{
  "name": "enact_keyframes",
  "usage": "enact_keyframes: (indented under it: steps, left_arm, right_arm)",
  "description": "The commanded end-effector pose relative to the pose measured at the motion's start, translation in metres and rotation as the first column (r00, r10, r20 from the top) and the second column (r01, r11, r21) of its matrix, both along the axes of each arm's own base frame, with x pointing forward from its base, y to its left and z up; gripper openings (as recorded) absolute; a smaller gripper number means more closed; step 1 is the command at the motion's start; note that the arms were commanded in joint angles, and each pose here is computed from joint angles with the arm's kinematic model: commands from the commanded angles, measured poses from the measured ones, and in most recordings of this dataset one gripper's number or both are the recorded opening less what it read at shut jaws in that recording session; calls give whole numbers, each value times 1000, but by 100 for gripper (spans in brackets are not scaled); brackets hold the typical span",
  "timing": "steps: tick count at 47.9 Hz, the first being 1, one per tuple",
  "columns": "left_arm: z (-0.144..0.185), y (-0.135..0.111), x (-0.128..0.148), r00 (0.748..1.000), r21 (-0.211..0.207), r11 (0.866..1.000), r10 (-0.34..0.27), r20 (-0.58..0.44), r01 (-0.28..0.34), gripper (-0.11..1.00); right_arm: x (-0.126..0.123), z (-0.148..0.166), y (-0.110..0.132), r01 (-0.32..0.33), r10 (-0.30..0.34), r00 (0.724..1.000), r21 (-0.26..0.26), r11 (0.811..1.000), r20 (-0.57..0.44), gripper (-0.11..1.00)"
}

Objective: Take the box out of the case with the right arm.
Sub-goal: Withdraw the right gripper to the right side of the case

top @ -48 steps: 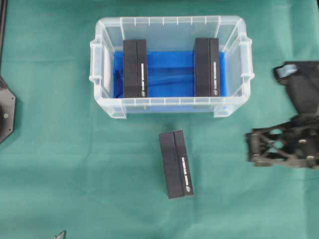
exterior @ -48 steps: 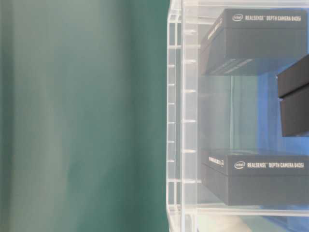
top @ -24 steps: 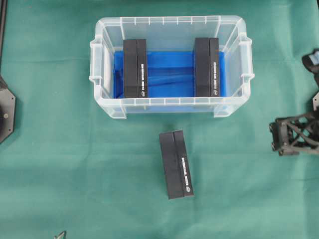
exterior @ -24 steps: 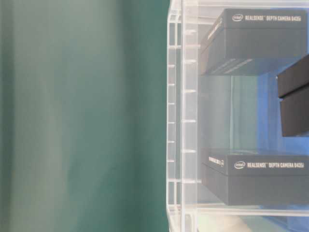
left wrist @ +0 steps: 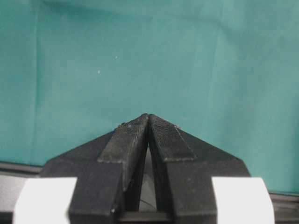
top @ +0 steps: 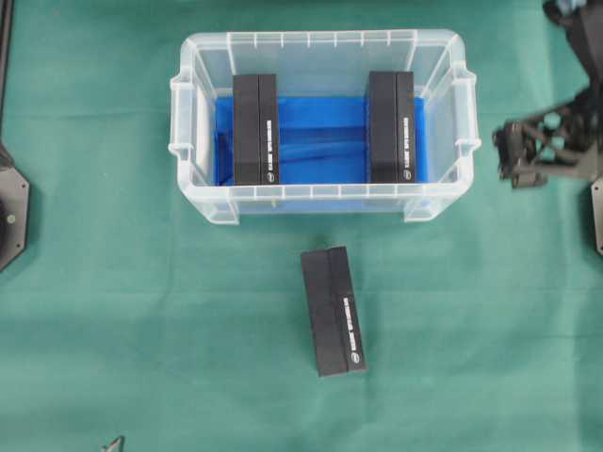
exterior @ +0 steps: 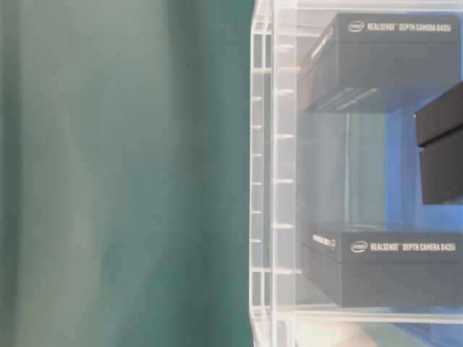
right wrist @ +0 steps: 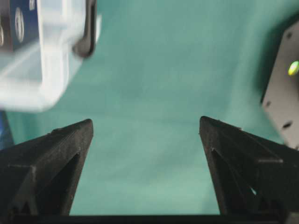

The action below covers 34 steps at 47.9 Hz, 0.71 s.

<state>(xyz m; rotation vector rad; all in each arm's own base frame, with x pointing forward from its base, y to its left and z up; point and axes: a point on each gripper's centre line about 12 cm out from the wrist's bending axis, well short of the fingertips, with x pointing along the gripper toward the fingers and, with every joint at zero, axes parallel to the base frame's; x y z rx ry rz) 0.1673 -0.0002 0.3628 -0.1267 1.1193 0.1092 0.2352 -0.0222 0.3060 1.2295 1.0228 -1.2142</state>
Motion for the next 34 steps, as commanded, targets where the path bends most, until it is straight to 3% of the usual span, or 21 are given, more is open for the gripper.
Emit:
enact_keyframes:
  steps: [1, 15, 34]
  left_arm:
    - [5, 1, 1, 1000, 3, 1000, 2, 17, -3, 2]
    - [5, 1, 2, 1000, 3, 1000, 2, 14, -3, 2]
    - [4, 1, 3, 1000, 3, 1000, 4, 11, -4, 2]
  right_arm:
    - [-3, 6, -16, 25, -25, 999, -10, 1000, 23, 88]
    - [-9, 6, -42, 23, -23, 1000, -25, 999, 9, 88]
    - [-11, 3, -44, 23, -23, 1000, -24, 999, -2, 88]
